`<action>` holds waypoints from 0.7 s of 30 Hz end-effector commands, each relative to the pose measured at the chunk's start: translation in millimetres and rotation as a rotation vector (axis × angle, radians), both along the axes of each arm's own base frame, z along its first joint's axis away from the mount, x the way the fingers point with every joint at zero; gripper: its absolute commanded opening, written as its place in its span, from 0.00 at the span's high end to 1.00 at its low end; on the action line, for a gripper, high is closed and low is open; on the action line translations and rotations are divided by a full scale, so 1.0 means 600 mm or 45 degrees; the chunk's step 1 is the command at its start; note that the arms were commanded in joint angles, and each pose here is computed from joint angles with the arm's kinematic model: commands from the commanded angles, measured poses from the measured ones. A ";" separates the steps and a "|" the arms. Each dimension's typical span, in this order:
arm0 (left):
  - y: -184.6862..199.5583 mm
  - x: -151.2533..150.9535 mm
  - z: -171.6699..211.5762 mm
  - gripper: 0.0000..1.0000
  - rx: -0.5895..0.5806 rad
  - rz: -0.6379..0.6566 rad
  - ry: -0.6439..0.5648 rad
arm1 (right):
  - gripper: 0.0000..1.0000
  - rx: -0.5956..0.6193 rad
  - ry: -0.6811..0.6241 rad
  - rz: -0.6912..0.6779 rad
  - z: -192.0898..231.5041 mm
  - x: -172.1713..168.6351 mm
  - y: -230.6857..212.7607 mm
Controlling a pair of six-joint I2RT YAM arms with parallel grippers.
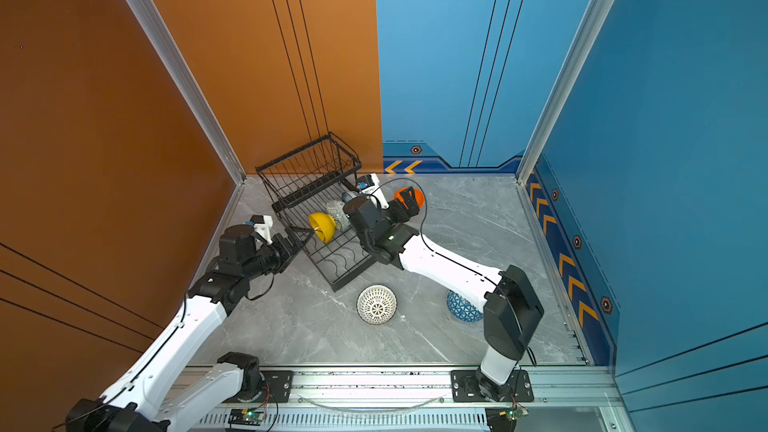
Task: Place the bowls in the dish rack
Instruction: 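Withdraw the right gripper toward the orange bowl while the left gripper lifts away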
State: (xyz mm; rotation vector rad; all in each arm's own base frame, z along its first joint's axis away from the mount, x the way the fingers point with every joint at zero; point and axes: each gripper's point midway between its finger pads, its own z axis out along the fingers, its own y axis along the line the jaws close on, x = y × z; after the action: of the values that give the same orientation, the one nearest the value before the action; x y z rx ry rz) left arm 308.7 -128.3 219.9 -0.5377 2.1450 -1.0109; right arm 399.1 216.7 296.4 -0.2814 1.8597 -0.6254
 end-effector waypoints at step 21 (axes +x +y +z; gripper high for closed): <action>-0.256 0.098 0.012 0.02 0.401 -0.412 -0.093 | 0.08 1.280 0.641 -0.191 -0.243 0.224 -0.174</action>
State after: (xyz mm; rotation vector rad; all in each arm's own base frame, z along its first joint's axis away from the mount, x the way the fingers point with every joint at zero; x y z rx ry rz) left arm 361.2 -275.5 222.1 -0.0455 2.3148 -0.8219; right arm 527.3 97.1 162.6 0.3456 2.3842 0.1863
